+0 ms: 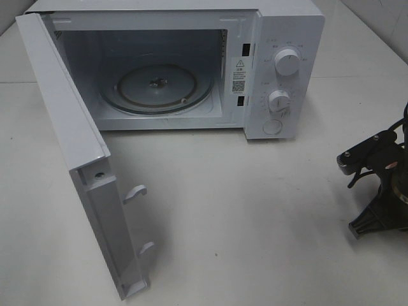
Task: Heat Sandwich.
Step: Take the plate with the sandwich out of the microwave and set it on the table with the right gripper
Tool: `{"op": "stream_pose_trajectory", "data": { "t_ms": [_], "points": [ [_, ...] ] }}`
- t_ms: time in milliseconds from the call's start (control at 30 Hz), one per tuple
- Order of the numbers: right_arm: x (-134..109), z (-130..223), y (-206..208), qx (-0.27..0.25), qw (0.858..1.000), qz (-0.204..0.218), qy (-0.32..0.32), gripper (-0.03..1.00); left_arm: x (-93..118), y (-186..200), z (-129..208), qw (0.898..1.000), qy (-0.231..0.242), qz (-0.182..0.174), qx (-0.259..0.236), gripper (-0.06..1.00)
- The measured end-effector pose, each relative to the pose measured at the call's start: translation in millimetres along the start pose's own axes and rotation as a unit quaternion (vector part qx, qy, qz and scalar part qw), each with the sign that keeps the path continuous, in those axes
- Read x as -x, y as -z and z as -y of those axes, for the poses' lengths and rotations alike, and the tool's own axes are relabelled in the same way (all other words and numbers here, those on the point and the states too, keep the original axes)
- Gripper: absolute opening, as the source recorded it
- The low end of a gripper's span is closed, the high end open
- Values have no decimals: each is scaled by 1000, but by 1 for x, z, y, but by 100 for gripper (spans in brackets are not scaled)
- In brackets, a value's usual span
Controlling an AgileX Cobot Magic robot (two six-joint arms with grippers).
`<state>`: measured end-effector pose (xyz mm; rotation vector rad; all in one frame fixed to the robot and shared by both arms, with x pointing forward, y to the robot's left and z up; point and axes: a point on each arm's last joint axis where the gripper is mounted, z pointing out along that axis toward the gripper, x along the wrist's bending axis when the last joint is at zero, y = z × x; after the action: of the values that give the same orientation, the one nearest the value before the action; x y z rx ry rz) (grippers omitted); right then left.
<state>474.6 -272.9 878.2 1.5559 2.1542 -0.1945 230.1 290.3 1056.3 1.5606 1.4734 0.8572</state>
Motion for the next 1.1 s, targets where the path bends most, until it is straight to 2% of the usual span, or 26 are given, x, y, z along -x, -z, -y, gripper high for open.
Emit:
{"op": "stream_pose_trajectory", "data": {
  "t_ms": [233, 367, 500, 533, 567, 633, 667, 733, 833, 867, 967, 1100],
  "points": [
    [0, 0, 0, 0, 1000, 0, -1, 6, 0, 0, 0, 1000, 0, 0, 0, 97],
    [0, 0, 0, -1, 1000, 1, -3, 11, 0, 0, 0, 1000, 0, 0, 0, 97],
    [3, -2, 5, 2, 1000, 3, -15, 28, 0, 0, 0, 1000, 0, 0, 0, 97],
    [3, -2, 5, 2, 1000, 3, -15, 28, 0, 0, 0, 1000, 0, 0, 0, 97],
    [6, -4, 10, 8, 1000, 2, -24, 38, 0, 0, 0, 1000, 0, 0, 0, 97],
    [8, -5, 16, 9, 1000, -3, -28, 47, 0, 0, 0, 1000, 0, 0, 0, 97],
    [8, -5, 16, 9, 1000, -3, -28, 47, 0, 0, 0, 1000, 0, 0, 0, 97],
    [10, -3, 26, 12, 999, -17, -31, 56, 0, 0, 0, 1000, 0, 0, 0, 97],
    [11, -2, 33, 12, 999, -29, -29, 60, 0, 0, 0, 1000, 0, 0, 0, 97],
    [11, 1, 40, 11, 998, -47, -33, 64, 0, 0, 0, 1000, 0, 0, 0, 97],
    [12, 3, 50, 17, 997, -64, -30, 65, 0, 0, 0, 1000, 0, 0, 0, 97],
    [14, 12, 80, 38, 991, -124, -36, 68, 0, 0, 0, 1000, 0, 0, 0, 97]
  ]
}}
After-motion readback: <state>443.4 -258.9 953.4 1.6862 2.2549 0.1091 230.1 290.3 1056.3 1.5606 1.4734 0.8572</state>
